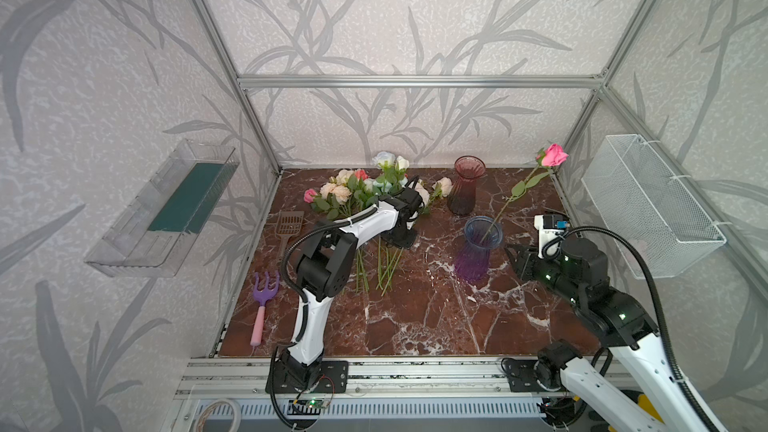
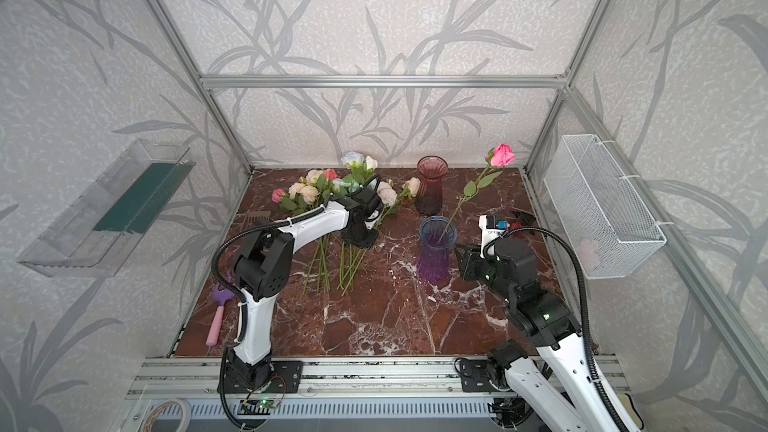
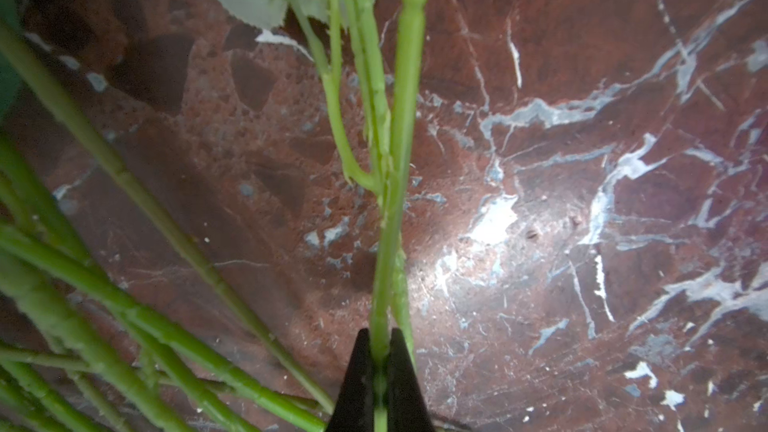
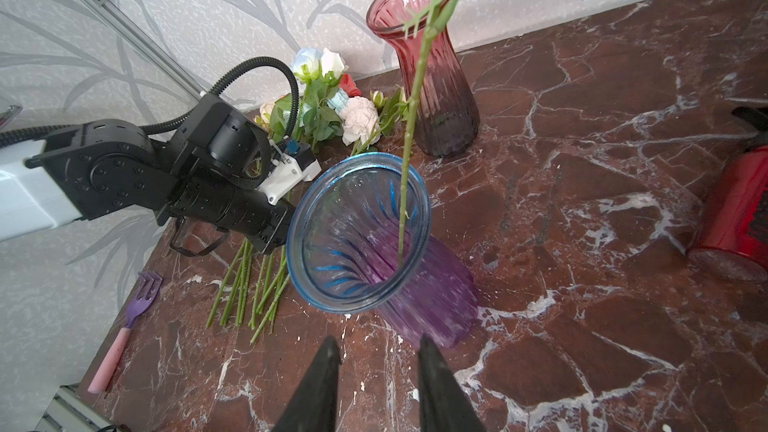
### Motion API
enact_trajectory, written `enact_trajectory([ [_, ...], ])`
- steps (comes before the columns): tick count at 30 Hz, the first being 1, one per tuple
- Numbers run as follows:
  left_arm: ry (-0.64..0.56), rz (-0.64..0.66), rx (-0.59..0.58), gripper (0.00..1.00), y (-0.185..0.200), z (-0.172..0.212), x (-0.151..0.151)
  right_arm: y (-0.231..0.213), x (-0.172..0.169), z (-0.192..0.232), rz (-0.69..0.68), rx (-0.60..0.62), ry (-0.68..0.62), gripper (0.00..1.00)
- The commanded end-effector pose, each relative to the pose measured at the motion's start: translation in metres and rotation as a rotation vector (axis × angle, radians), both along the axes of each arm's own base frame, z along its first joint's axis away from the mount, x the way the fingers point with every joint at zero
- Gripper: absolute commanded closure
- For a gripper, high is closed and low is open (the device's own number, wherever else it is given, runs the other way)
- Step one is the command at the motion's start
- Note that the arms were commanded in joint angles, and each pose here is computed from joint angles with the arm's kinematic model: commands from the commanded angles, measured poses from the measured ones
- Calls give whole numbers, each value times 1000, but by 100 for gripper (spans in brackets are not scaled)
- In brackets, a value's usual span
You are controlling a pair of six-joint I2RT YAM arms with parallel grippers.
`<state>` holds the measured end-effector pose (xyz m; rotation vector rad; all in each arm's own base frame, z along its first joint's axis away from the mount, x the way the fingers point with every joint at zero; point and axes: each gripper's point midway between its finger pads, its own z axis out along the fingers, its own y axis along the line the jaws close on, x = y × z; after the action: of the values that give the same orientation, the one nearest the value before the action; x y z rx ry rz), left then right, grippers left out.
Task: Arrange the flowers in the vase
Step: 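Grasp a white rose stem with the left gripper and lift it upright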
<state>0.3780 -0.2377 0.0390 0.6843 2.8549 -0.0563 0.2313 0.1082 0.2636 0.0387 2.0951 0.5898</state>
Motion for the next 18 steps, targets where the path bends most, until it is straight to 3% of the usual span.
enact_trajectory([
  [1,-51,1,-48,100,-5,35,4,2,1,10,8,16,-27,67],
  [18,-318,65,-354,100,-14,159,-3,7,3,36,27,45,-48,68],
])
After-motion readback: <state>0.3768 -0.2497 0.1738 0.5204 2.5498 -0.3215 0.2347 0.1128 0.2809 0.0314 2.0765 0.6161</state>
